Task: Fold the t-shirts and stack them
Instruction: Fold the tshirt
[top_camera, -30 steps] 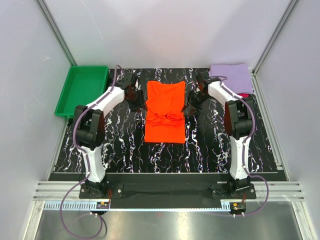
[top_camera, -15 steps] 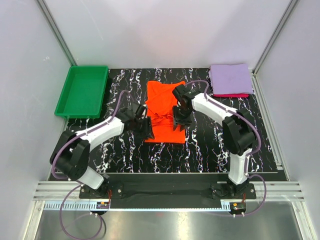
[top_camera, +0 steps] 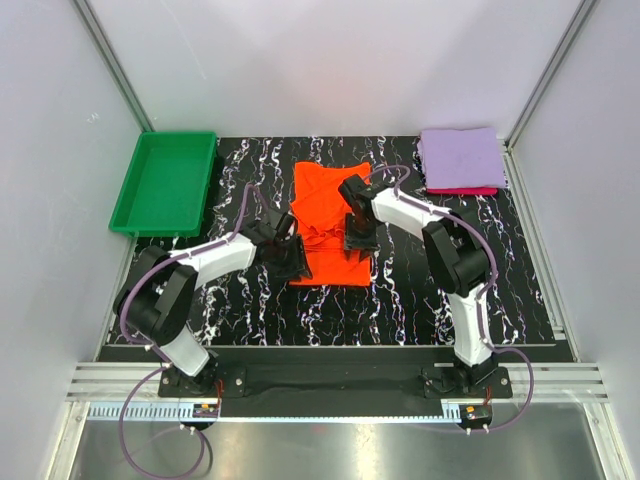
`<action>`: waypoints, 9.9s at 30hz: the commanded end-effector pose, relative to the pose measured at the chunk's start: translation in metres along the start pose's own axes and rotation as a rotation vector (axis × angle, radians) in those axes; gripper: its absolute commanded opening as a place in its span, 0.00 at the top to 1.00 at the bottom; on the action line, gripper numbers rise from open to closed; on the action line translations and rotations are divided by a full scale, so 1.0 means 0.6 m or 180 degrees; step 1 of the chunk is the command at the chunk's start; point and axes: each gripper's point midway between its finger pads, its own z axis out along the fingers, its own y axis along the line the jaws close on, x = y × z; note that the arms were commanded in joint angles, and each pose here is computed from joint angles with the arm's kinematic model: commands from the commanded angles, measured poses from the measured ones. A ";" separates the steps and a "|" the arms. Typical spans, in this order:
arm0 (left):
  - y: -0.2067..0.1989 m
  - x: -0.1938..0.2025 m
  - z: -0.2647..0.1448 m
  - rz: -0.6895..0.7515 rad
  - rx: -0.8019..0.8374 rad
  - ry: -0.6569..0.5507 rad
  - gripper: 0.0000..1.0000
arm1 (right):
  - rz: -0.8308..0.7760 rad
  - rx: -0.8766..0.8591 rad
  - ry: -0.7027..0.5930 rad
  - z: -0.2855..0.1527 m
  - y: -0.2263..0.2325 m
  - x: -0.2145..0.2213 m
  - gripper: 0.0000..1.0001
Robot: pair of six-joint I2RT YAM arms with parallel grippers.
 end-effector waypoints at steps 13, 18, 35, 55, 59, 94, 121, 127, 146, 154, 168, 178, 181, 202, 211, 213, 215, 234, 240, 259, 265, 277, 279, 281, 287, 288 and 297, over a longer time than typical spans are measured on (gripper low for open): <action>0.027 0.018 0.015 0.0012 -0.0213 0.0197 0.58 | 0.0141 0.0387 -0.0617 0.005 0.013 -0.155 0.53; 0.023 0.014 0.010 0.0062 -0.0186 0.0181 0.58 | 0.0174 0.0374 -0.0880 -0.014 0.001 -0.244 0.50; -0.133 -0.155 -0.062 0.0532 0.0800 -0.0305 0.59 | -0.0245 -0.0136 -0.0788 -0.120 0.005 -0.202 0.34; -0.163 -0.306 0.051 0.0119 0.1897 -0.0315 0.76 | 0.0639 -0.2134 -0.0453 -0.064 0.032 -0.301 1.00; -0.140 -0.317 0.074 -0.0062 0.1872 -0.0261 0.76 | 0.0834 -0.2160 -0.0375 -0.029 0.016 -0.315 1.00; -0.059 -0.313 -0.046 0.0123 0.1137 -0.0612 0.60 | 0.0358 -0.1890 -0.0263 -0.101 0.042 -0.260 0.88; -0.005 -0.042 -0.011 -0.0753 0.0384 -0.0113 0.35 | 0.0613 -0.1656 0.0137 -0.085 -0.105 -0.007 0.21; 0.010 -0.035 0.012 -0.0921 0.0272 -0.0042 0.33 | 0.0668 -0.1641 0.0209 -0.065 -0.107 -0.008 0.29; 0.031 -0.054 0.045 -0.1103 0.0157 -0.0042 0.41 | 0.0943 -0.1616 0.0340 -0.013 -0.110 -0.009 0.45; 0.034 -0.059 0.057 -0.1070 0.0129 -0.0020 0.46 | 0.0990 -0.1577 0.0361 -0.002 -0.114 -0.004 0.47; 0.041 -0.063 0.059 -0.0900 0.0173 -0.0025 0.93 | 0.0958 -0.1501 0.0398 0.007 -0.118 -0.009 0.98; 0.054 -0.007 0.023 -0.0559 0.0069 -0.0022 1.00 | 0.0879 -0.1469 0.0451 -0.019 -0.111 0.058 1.00; 0.051 0.023 0.006 -0.0469 0.0036 -0.0013 1.00 | 0.0836 -0.1434 0.0499 -0.027 -0.100 0.102 1.00; -0.013 0.076 -0.184 0.0145 0.0043 -0.0573 1.00 | 0.0655 -0.1327 -0.0115 -0.206 -0.081 0.202 1.00; -0.059 -0.136 -0.201 0.0300 -0.0034 -0.0755 1.00 | 0.0427 -0.1159 -0.0346 -0.234 -0.042 -0.003 1.00; -0.055 -0.158 -0.164 0.0373 -0.0049 -0.0554 1.00 | 0.0424 -0.1196 -0.0416 -0.232 -0.032 -0.054 1.00; -0.061 -0.201 -0.149 0.0403 -0.0042 -0.0551 1.00 | 0.0395 -0.1164 -0.0462 -0.227 -0.025 -0.099 1.00; -0.060 -0.373 -0.074 0.0339 0.0177 -0.0681 1.00 | 0.0370 -0.1653 -0.0407 -0.150 -0.002 -0.279 1.00; -0.035 -0.390 -0.053 0.0264 0.0161 -0.0633 1.00 | 0.0364 -0.1760 -0.0413 -0.126 0.010 -0.312 0.99; -0.047 -0.477 -0.160 0.0194 0.0212 -0.1523 0.56 | 0.0759 -0.2042 -0.0849 -0.166 -0.025 -0.417 0.38; -0.157 -0.371 -0.128 0.0429 0.1301 -0.1069 0.58 | 0.0409 -0.2006 -0.0690 -0.187 0.003 -0.329 0.45; -0.181 -0.362 -0.015 0.0201 0.1894 -0.0963 0.65 | 0.0297 -0.2453 -0.0600 -0.099 0.055 -0.317 0.97; -0.174 -0.373 0.014 0.0174 0.1918 -0.0972 0.65 | 0.0256 -0.2575 -0.0693 -0.088 0.063 -0.332 0.98; -0.174 -0.387 0.027 0.0170 0.1956 -0.0983 0.65 | 0.0335 -0.2650 -0.0681 -0.064 0.067 -0.341 0.99; -0.133 -0.445 0.077 0.0041 0.1986 -0.1190 0.65 | 0.0462 -0.2846 -0.0863 0.017 0.079 -0.403 1.00; -0.110 -0.456 0.096 -0.0071 0.1956 -0.1193 0.65 | 0.0423 -0.2891 -0.1004 0.009 0.084 -0.426 1.00; -0.034 -0.561 0.094 -0.0613 0.2195 -0.1601 0.65 | 0.0934 -0.3036 -0.1245 0.058 0.063 -0.487 1.00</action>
